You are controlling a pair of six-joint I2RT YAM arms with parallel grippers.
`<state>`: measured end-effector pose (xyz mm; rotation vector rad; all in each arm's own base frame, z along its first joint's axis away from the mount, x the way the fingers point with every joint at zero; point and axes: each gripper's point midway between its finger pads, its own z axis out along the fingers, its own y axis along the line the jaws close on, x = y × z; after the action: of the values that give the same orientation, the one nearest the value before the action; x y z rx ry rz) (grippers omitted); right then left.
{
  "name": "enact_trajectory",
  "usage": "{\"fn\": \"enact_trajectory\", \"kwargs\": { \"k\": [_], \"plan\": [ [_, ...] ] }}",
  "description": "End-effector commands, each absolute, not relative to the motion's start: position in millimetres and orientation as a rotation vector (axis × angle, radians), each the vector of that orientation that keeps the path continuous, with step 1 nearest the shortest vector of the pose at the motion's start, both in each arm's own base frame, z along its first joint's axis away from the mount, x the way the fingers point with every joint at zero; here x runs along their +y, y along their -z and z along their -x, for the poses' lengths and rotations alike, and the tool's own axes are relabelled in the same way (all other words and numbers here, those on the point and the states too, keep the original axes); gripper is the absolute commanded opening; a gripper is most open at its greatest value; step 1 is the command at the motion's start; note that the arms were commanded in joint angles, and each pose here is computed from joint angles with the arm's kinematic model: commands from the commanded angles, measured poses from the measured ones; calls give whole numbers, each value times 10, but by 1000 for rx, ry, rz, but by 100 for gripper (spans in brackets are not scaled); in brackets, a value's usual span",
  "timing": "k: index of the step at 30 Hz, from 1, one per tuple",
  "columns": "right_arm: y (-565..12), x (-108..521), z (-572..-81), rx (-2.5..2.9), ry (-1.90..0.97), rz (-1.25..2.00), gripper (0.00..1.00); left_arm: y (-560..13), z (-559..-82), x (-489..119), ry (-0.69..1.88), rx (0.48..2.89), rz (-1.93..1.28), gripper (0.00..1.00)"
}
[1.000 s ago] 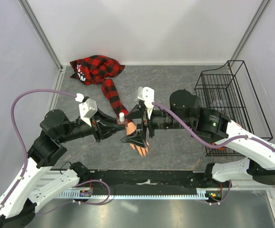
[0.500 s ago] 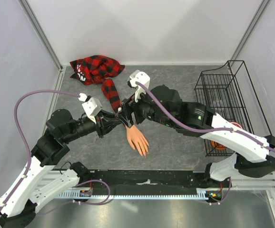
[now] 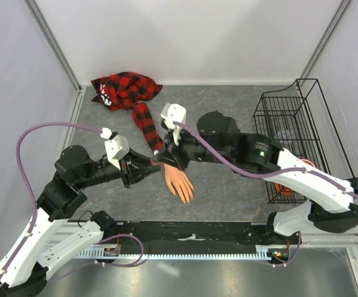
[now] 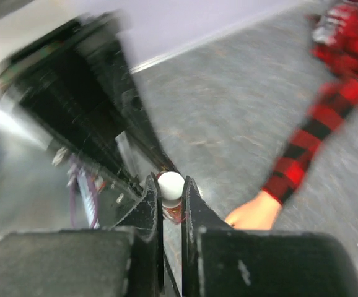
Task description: Paint the nails
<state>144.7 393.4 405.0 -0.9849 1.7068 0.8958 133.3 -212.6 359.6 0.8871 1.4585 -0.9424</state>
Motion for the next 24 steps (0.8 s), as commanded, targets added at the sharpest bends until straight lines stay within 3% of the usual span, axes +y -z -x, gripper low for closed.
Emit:
{"fn": "enact_trajectory", "kwargs": {
  "k": [1, 5, 11, 12, 17, 18, 21, 24],
  "plan": [
    [-3905, 3771, -497, 1256, -1276, 1598, 0, -3990, -471, -2269, 1326, 1160, -1230, 2],
    [-3942, 3687, -314, 1147, -1512, 1684, 0, -4043, -384, -2311, 1438, 1179, -1267, 2],
    [-3944, 3697, -587, 1260, -1352, 1548, 0, -4100, -649, -2268, 1267, 1219, -1116, 2],
    [-3971, 3699, -655, 1287, -1320, 1504, 14, -4079, -752, -2261, 1222, 1253, -1074, 2],
    [-4133, 3648, -1166, 1517, -1123, 1165, 27, -3994, -1173, -2207, 1041, 1352, -920, 2],
    [-4144, 3644, -1202, 1545, -1111, 1135, 38, -3977, -1281, -2181, 989, 1366, -885, 2],
    [-4185, 3599, -1358, 1637, -1061, 1011, 60, -3897, -1478, -2147, 909, 1417, -828, 2],
    [-4257, 3517, -1433, 1675, -1022, 940, 75, -3843, -1546, -2155, 886, 1441, -823, 2]
  ]
}}
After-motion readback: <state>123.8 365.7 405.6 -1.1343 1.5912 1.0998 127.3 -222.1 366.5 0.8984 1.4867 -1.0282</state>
